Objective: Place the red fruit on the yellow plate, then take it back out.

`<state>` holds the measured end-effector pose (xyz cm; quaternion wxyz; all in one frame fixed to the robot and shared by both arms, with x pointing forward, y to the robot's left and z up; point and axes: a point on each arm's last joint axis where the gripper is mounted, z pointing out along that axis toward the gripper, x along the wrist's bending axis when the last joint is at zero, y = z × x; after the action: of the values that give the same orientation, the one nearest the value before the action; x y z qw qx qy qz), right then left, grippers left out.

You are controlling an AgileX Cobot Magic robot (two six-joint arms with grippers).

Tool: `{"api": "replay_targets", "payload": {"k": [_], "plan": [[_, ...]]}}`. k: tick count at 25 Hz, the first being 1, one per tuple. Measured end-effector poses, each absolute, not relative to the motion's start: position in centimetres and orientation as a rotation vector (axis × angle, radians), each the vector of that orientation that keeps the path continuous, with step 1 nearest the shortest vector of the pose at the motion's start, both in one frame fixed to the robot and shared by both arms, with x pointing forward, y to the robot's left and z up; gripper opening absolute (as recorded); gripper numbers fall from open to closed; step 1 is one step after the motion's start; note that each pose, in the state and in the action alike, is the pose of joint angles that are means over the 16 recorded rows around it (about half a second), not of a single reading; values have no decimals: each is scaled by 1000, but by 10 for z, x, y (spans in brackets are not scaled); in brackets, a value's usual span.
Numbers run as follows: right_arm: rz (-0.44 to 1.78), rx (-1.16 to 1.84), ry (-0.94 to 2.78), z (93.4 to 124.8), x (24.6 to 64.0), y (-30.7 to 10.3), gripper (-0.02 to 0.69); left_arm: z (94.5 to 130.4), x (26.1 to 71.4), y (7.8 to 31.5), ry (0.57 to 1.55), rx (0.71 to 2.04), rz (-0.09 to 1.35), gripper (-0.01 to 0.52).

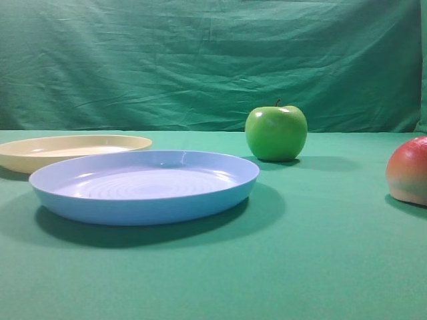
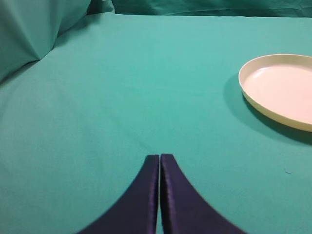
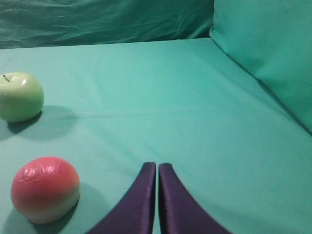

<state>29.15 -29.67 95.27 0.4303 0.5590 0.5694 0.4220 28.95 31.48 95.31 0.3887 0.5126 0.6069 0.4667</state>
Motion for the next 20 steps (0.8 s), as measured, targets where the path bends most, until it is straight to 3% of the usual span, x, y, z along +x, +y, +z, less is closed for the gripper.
{"api": "replay_targets", "payload": {"k": [20], "plan": [[1027,1395,1447,947,292,-297,0,953,290,315,1543,1304,1187,0]]}}
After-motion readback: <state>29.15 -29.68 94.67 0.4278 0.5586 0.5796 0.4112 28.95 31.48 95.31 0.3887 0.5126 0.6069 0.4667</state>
